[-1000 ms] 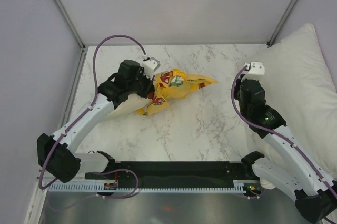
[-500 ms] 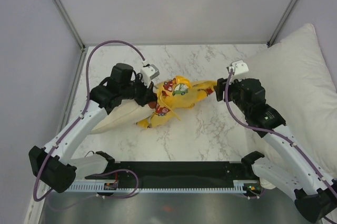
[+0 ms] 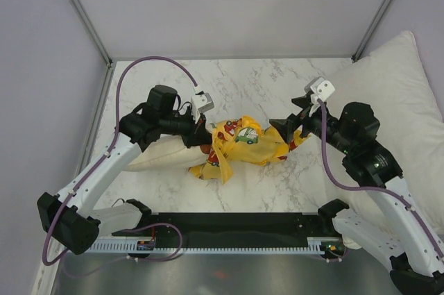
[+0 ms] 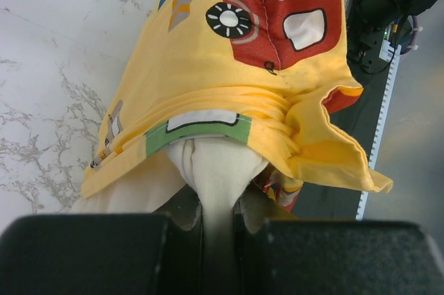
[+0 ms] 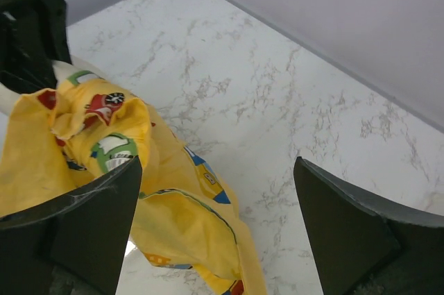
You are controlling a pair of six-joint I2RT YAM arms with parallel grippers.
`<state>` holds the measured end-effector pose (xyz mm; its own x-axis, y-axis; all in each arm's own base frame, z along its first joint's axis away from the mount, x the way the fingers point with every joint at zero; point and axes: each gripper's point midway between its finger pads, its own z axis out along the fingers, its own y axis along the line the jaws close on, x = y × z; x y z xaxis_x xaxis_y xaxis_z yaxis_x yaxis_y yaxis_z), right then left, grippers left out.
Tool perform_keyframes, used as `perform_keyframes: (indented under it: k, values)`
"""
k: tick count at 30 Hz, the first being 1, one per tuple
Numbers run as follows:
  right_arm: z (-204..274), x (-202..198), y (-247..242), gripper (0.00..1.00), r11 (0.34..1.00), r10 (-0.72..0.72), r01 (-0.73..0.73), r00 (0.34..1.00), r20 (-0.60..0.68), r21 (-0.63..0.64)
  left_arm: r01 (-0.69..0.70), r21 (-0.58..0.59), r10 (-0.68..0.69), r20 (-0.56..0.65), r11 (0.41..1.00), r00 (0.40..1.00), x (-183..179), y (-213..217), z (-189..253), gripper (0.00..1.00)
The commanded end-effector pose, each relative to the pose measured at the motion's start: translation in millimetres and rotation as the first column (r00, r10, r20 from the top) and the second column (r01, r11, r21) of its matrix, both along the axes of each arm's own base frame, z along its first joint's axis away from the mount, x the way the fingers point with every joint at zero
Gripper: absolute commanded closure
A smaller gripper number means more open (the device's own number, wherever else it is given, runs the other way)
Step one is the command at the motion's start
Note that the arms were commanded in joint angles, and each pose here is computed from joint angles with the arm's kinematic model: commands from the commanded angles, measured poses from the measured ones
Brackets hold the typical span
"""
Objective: Remove the pillowcase from the pillow
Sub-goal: Pull out the pillow
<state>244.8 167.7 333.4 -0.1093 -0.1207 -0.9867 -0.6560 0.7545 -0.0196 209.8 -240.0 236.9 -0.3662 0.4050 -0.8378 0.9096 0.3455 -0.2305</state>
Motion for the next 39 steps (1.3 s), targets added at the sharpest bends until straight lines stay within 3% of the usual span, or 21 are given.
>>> perform_keyframes:
  k: [1,6,18,22,23,24,26,27,28,29,33,34,36,37,39]
  values:
    - [26.9,-26.9,11.5,0.02,0.988,0.155,-0.154,0.987,0.043,-0.016,0.090,-0.083,-0.084,0.082,0.992,0.993,-3.1,-10.4,30.4,0.98]
    - [-1.4,-38.6,37.6,0.02,0.946,0.320,-0.322,0.943,-0.090,-0.019,0.111,-0.097,-0.102,0.087,0.989,0.991,-7.8,-11.0,34.3,0.98]
    - [-62.6,-49.0,67.6,0.02,0.900,0.391,-0.428,0.876,-0.282,-0.083,0.117,-0.101,-0.108,0.091,0.988,0.990,-10.8,-10.5,36.9,0.98]
    - [-80.5,-59.3,66.6,0.08,0.896,0.368,-0.428,0.865,-0.341,-0.117,0.106,-0.096,-0.097,0.099,0.990,0.990,-9.0,-9.5,37.0,0.98]
    - [-89.5,-60.3,66.4,0.14,0.896,0.354,-0.423,0.863,-0.361,-0.132,0.105,-0.095,-0.096,0.098,0.990,0.991,-8.5,-9.5,36.5,0.98]
    - [-93.1,-59.5,66.2,0.29,0.899,0.342,-0.415,0.864,-0.369,-0.138,0.102,-0.093,-0.092,0.100,0.990,0.991,-8.1,-9.1,36.6,0.98]
    - [-101.9,-58.7,65.6,0.46,0.903,0.321,-0.401,0.866,-0.383,-0.151,0.098,-0.092,-0.088,0.105,0.991,0.991,-8.0,-8.5,37.6,0.98]
    - [-104.2,-53.0,62.9,0.76,0.914,0.288,-0.370,0.881,-0.376,-0.168,0.095,-0.092,-0.085,0.106,0.991,0.991,-7.4,-8.4,37.6,0.98]
    - [-105.1,-48.9,60.6,0.93,0.922,0.262,-0.345,0.892,-0.369,-0.177,0.092,-0.088,-0.083,0.107,0.992,0.991,-6.9,-7.9,37.1,0.98]
    - [-102.6,-41.7,58.0,1.00,0.939,0.222,-0.295,0.911,-0.347,-0.175,0.089,-0.088,-0.080,0.108,0.992,0.991,-6.3,-7.9,37.1,0.98]
    - [-88.5,-10.4,34.7,1.00,0.982,0.007,-0.050,0.973,-0.232,-0.182,0.060,-0.071,-0.052,0.115,0.996,0.992,-1.1,-5.4,34.9,0.98]
    - [-83.8,4.7,15.6,1.00,0.974,-0.129,0.089,0.974,-0.185,-0.208,0.043,-0.064,-0.035,0.121,0.997,0.992,1.5,-3.8,34.8,0.98]
    - [-74.5,17.9,-6.9,1.00,0.946,-0.288,0.258,0.946,-0.149,-0.194,-0.036,-0.030,0.040,0.148,0.999,0.988,14.4,3.3,30.8,0.98]
    - [-68.5,27.1,-26.9,1.00,0.902,-0.405,0.378,0.908,-0.108,-0.207,-0.064,-0.019,0.066,0.155,0.998,0.986,18.9,5.8,28.8,0.98]
    - [-65.4,34.7,-45.7,1.00,0.851,-0.507,0.482,0.858,-0.086,-0.208,-0.123,0.002,0.120,0.172,0.992,0.978,28.8,11.1,26.1,0.98]
